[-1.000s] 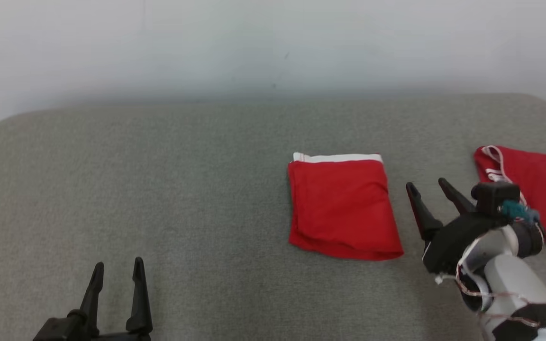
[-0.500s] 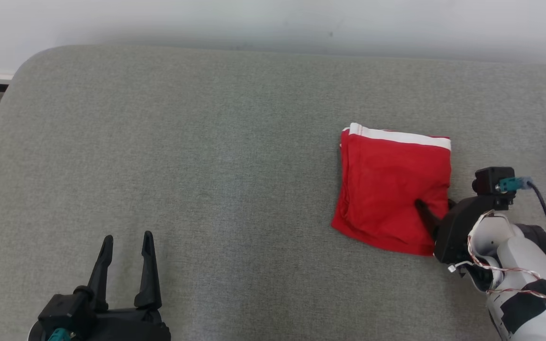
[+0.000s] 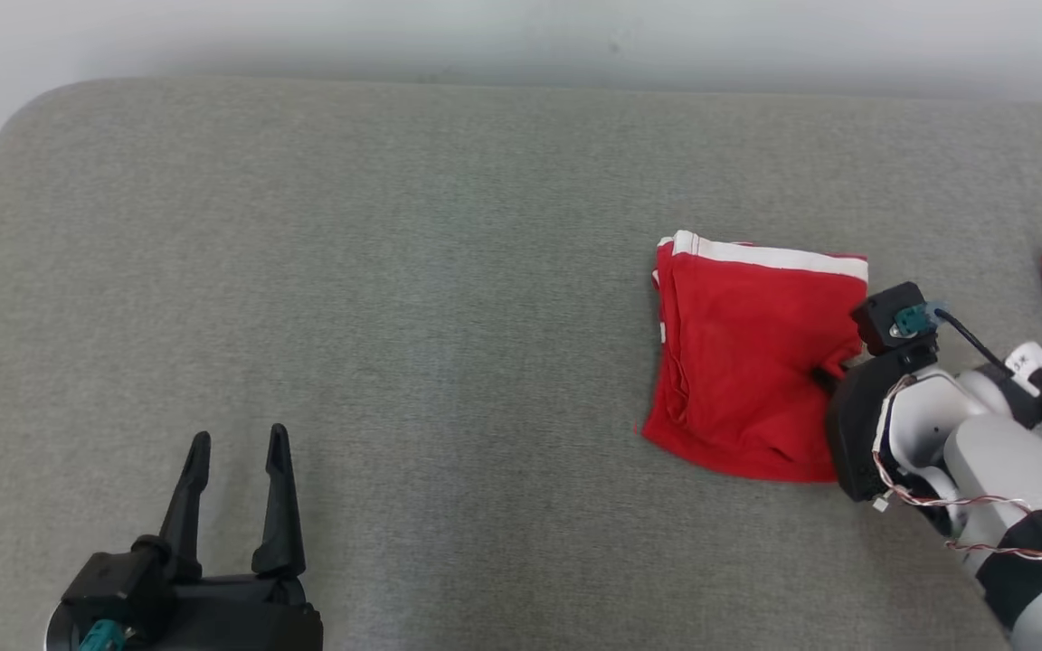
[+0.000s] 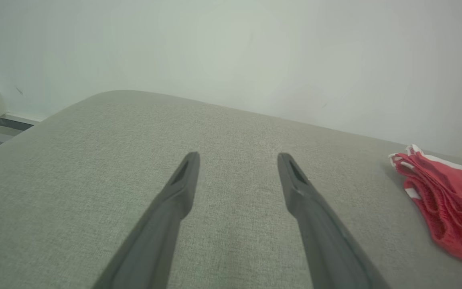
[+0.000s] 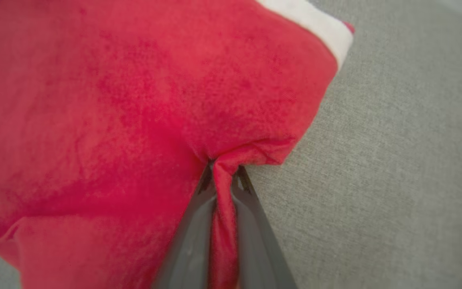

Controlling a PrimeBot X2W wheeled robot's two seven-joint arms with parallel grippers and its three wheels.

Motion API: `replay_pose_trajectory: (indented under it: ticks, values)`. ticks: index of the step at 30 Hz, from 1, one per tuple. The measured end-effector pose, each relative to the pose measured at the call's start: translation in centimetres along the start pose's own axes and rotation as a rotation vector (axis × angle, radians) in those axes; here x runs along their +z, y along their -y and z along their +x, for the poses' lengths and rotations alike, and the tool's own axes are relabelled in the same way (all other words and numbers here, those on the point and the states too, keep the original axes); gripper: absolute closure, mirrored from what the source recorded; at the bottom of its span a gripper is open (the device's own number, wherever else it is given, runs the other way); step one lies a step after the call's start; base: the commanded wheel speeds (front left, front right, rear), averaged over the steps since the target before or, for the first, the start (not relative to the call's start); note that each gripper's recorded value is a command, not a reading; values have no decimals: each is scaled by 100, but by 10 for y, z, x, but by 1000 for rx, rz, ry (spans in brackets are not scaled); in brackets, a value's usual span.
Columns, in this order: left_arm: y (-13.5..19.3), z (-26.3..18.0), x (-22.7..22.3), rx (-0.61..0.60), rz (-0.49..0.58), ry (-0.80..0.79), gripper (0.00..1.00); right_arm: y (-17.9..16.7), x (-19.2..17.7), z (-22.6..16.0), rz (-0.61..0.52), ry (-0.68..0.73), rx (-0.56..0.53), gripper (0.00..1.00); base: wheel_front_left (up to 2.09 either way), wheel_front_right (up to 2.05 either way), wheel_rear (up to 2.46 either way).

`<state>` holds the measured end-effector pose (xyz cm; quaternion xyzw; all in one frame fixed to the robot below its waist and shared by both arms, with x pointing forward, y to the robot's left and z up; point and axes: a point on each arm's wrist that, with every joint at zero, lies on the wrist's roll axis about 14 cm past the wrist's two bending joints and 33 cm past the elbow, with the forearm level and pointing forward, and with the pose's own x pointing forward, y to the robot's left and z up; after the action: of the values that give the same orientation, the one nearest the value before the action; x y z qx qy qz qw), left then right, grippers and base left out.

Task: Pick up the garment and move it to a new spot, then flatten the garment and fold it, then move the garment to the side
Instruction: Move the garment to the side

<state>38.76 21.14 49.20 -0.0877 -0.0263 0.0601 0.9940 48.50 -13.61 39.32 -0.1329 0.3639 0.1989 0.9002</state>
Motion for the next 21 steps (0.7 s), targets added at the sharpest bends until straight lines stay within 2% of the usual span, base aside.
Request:
replay_pose_trajectory:
  ticks: [8, 14, 21]
  values:
    - [24, 20, 1, -71, -12, 20, 0, 37, 32, -32, -282, 37, -69, 100, 0, 0, 0]
    - [52, 42, -1, -148, -23, 38, 0, 64, 50, -54, -350, 84, -109, 100, 0, 0, 0]
    - [85, 64, -17, -245, -43, 23, 0, 109, 35, -76, -409, 43, -202, 100, 0, 0, 0]
